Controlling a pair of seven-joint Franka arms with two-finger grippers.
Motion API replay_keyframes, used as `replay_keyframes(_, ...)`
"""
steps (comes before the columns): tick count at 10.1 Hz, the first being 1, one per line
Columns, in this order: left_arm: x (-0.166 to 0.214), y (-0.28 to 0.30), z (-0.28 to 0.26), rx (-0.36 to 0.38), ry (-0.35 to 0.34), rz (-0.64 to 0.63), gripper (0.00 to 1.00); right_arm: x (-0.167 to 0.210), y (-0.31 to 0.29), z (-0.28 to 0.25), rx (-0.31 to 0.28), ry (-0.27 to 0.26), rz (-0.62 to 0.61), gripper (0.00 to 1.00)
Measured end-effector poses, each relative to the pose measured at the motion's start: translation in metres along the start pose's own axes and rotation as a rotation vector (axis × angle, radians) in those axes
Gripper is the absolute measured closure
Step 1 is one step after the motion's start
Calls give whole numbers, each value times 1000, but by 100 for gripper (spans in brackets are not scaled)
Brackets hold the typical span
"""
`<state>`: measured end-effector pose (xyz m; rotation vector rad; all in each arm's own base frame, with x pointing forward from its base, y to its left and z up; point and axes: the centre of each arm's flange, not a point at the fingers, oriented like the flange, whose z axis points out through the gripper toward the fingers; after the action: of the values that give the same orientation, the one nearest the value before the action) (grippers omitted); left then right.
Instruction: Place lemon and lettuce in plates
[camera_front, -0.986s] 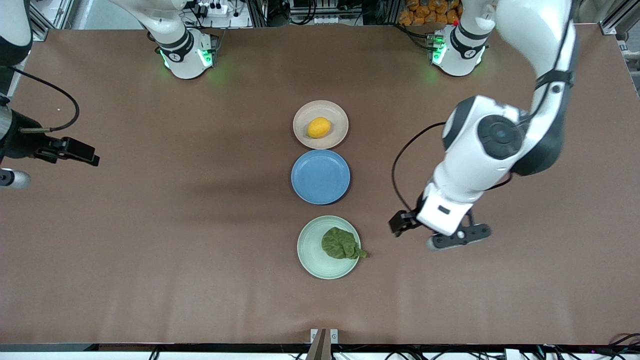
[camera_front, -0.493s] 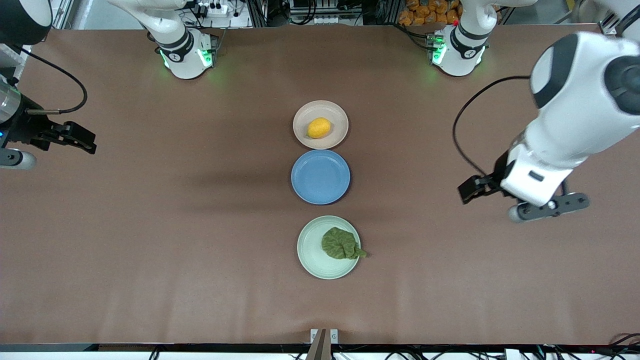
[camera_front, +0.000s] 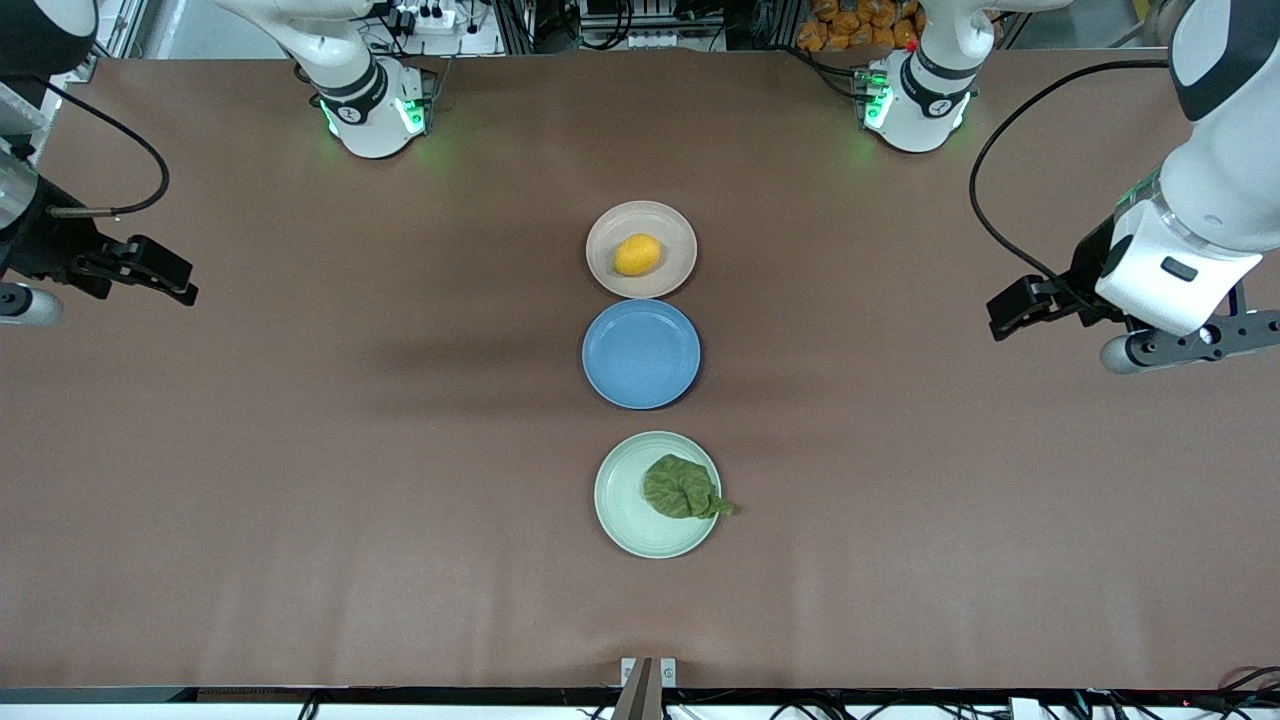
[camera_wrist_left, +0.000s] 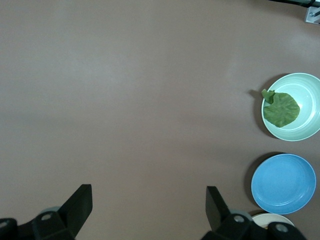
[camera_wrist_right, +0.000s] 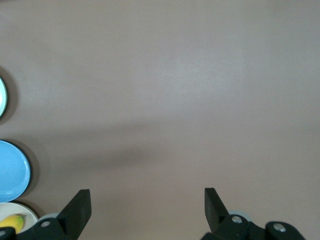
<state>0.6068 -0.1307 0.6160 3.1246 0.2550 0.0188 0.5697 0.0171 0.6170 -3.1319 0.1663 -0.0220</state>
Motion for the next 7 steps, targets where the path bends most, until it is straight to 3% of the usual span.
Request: replay_keyframes(7,0,-46,-20,-8,17,-38,0,-3,-1,6,17,-15,3,0)
